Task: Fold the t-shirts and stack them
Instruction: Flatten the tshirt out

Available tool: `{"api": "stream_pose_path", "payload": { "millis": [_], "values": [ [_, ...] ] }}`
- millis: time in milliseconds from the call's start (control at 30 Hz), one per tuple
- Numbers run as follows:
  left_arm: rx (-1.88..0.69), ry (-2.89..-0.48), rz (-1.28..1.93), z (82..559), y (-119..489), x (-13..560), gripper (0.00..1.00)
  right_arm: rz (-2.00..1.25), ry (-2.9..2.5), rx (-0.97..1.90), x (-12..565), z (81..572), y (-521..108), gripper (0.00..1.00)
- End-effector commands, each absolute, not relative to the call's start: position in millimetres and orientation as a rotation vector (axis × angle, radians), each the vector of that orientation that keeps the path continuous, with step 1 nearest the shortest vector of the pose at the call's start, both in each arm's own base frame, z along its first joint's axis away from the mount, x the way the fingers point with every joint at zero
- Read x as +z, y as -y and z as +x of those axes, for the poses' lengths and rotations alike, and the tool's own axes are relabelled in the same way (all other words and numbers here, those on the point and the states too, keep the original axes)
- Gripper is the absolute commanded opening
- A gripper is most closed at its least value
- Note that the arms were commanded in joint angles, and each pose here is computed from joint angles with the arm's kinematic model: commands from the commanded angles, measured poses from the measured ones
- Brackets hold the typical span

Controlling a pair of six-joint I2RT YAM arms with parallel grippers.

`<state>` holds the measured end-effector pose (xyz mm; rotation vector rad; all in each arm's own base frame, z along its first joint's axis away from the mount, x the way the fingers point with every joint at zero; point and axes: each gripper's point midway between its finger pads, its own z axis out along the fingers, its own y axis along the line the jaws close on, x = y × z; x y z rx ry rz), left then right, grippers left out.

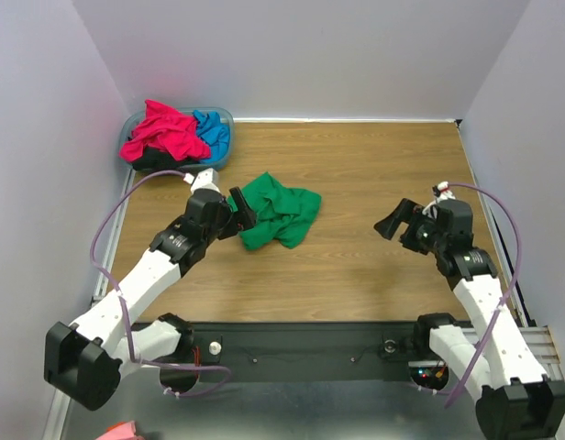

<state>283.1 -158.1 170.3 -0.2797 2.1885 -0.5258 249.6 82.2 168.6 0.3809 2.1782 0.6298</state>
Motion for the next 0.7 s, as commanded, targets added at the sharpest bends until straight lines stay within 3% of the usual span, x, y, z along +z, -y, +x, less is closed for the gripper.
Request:
{"api": "stream_pose_path", "payload": {
  "millis": [0,200,367,667],
  "values": [
    [-0.533,-2.172,-0.387,282,153,159,0.99,0.199,-2.081,0.783,202,265,-126,1.00],
    [-0.542,-2.187,-0.358,299,166,152,0.98,0.074,-2.198,0.683,181,294,-208,1.00],
    [-0.609,-2.166,-0.259,341,202,182,0.98,0.207,-2.190,0.535,171,352,-216,1.00],
    [-0.438,-2.284,-0.235,395,224,147,0.98,0.346,-2.245,0.455,132,417,-244,1.00]
  ]
}}
